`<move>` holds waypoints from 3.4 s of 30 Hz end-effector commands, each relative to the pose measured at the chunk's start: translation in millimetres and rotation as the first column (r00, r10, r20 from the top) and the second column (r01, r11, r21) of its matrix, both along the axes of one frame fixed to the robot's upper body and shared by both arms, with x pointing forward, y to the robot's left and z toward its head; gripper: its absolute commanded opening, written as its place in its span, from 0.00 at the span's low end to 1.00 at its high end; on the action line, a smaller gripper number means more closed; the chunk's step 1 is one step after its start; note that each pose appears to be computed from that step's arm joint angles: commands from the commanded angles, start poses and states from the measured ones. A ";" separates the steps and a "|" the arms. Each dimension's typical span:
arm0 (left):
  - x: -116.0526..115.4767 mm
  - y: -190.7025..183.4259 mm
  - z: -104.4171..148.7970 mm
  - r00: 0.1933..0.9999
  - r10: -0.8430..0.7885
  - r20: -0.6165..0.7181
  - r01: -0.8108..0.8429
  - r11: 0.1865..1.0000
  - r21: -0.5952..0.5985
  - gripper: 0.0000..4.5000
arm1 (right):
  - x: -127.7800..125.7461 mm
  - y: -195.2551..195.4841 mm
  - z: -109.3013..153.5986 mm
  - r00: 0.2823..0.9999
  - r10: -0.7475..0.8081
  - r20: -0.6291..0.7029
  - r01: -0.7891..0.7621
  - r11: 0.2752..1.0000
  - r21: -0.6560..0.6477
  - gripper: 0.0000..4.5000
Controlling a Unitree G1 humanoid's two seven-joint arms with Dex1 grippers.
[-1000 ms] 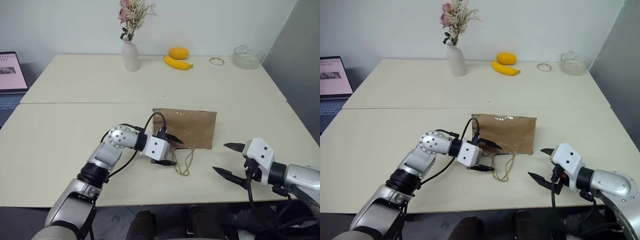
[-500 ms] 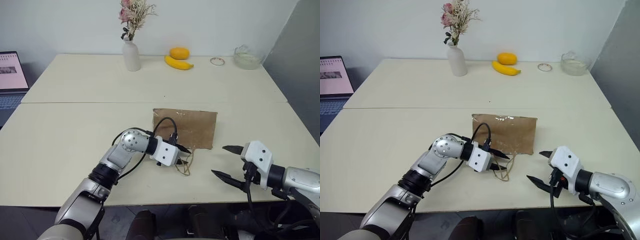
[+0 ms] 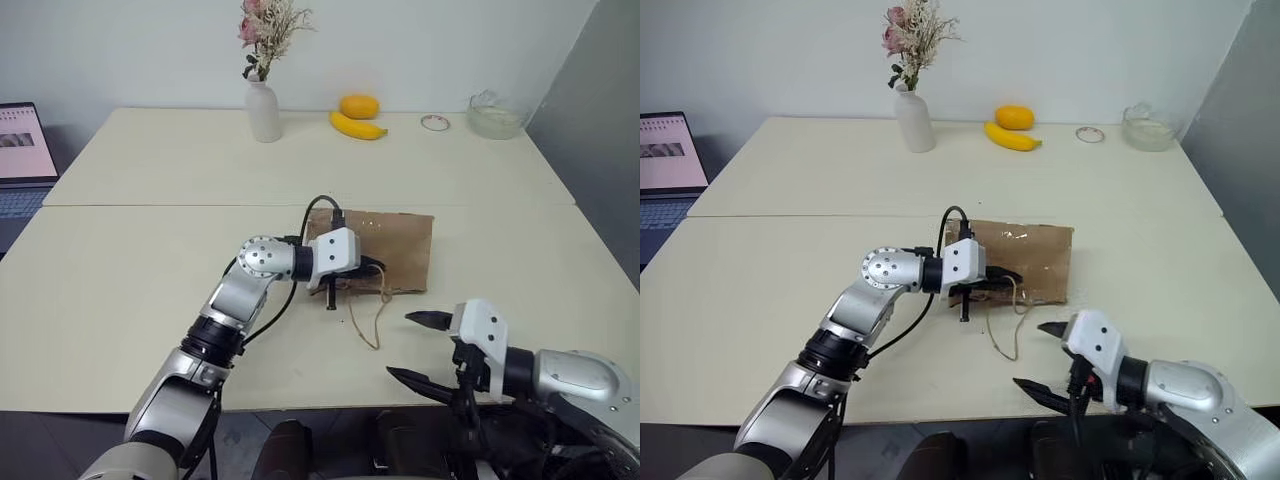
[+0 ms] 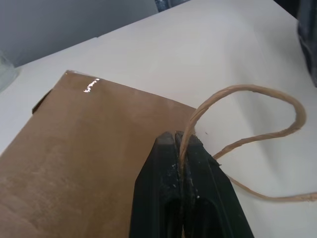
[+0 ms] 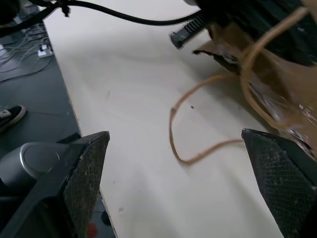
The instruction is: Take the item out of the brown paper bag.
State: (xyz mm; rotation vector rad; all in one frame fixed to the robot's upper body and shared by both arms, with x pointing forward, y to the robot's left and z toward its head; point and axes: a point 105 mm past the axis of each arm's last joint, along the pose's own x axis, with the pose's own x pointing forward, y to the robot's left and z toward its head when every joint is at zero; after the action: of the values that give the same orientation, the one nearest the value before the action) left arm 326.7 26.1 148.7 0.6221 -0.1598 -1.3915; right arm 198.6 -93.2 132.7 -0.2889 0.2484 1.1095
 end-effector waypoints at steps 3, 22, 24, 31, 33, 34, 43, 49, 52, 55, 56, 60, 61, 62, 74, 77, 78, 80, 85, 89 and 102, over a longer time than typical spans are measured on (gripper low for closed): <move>5.3 -3.3 22.6 0.997 0.016 0.074 -0.013 0.999 -0.044 0.01 | 13.8 27.4 -6.8 0.998 0.066 -0.017 -0.066 0.997 0.046 1.00; 22.0 1.5 51.0 0.987 0.134 0.090 -0.121 0.983 -0.140 0.00 | 58.2 26.6 -71.9 0.998 0.009 0.057 0.004 0.975 -0.221 0.01; 26.3 1.0 59.4 0.984 0.158 0.077 -0.144 0.976 -0.165 0.00 | 63.2 20.9 -75.3 0.995 0.003 0.100 0.025 0.960 -0.278 0.00; 49.7 5.7 91.4 0.962 0.269 0.053 -0.250 0.940 -0.232 0.00 | 68.5 14.8 -88.9 0.986 0.013 0.165 0.055 0.915 -0.400 0.00; 59.6 10.9 98.6 0.947 0.318 0.055 -0.295 0.922 -0.251 0.00 | 66.1 11.4 -98.5 0.985 0.032 0.171 0.049 0.893 -0.446 0.00; 62.8 12.7 100.4 0.942 0.333 0.053 -0.309 0.916 -0.256 0.00 | 65.3 10.0 -101.6 0.984 0.038 0.174 0.048 0.886 -0.461 0.00; 83.9 26.8 125.9 0.911 0.403 0.083 -0.364 0.883 -0.297 0.00 | 56.6 1.9 -122.1 0.987 0.044 0.153 0.043 0.853 -0.521 0.00; 83.5 23.8 145.0 0.929 0.368 0.040 -0.330 0.873 -0.358 0.00 | 60.9 10.7 -109.0 0.977 0.046 0.206 0.057 0.882 -0.467 0.00; 72.9 17.5 146.2 0.952 0.303 0.036 -0.269 0.889 -0.370 0.00 | 69.8 19.3 -85.0 0.962 -0.020 0.272 0.120 0.927 -0.355 0.00; 59.3 12.7 139.1 0.971 0.233 0.049 -0.202 0.916 -0.348 0.00 | 76.9 20.9 -64.6 0.940 -0.066 0.335 0.168 0.943 -0.288 0.09; 55.5 11.8 137.1 0.975 0.215 0.046 -0.187 0.920 -0.345 0.00 | 77.6 21.2 -58.8 0.936 -0.081 0.342 0.178 0.948 -0.265 0.13; 44.5 11.1 136.1 0.981 0.191 0.023 -0.169 0.912 -0.374 0.00 | 68.7 23.3 -32.3 0.939 -0.095 0.330 0.159 0.972 -0.173 0.44; 41.9 11.0 135.0 0.982 0.189 0.018 -0.168 0.911 -0.376 0.00 | 65.2 23.0 -26.3 0.939 -0.082 0.334 0.144 0.976 -0.165 0.51; 39.0 10.6 133.6 0.983 0.182 0.013 -0.164 0.912 -0.377 0.00 | 62.3 21.9 -21.1 0.940 -0.077 0.334 0.135 0.978 -0.157 0.60; 26.9 8.3 126.1 0.983 0.176 -0.045 -0.179 0.893 -0.412 0.00 | -5.0 1.8 9.9 0.990 0.115 0.086 -0.108 0.991 -0.083 0.67; 27.8 8.1 127.0 0.983 0.179 -0.047 -0.182 0.891 -0.416 0.00 | -4.0 -4.2 23.5 0.991 0.113 0.073 -0.110 0.993 -0.041 0.67; 28.5 8.4 127.9 0.982 0.180 -0.048 -0.184 0.889 -0.419 0.00 | -1.4 -4.4 27.6 0.991 0.107 0.079 -0.105 0.994 -0.032 0.67; 30.1 9.1 130.2 0.982 0.185 -0.049 -0.188 0.885 -0.426 0.00 | 11.3 0.2 41.0 0.987 0.071 0.143 -0.072 0.997 0.006 0.67; 36.1 13.8 138.4 0.978 0.209 -0.012 -0.194 0.881 -0.432 0.00 | 44.1 20.4 47.1 0.972 -0.006 0.235 -0.001 1.000 0.027 0.67; 40.8 17.9 144.0 0.974 0.227 0.004 -0.202 0.876 -0.438 0.00 | 69.9 27.2 42.8 0.960 -0.078 0.269 0.082 0.997 -0.001 0.67; 40.1 19.6 139.5 0.971 0.239 0.014 -0.210 0.877 -0.432 0.00 | 134.6 44.3 28.0 0.882 -0.206 0.424 0.297 0.942 -0.159 0.99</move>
State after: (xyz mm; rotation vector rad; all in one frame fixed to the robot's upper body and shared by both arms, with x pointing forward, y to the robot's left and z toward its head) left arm 372.8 46.1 272.9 0.2984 -0.3552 -1.0675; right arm 326.0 -47.9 152.2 -0.5951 0.0831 0.7854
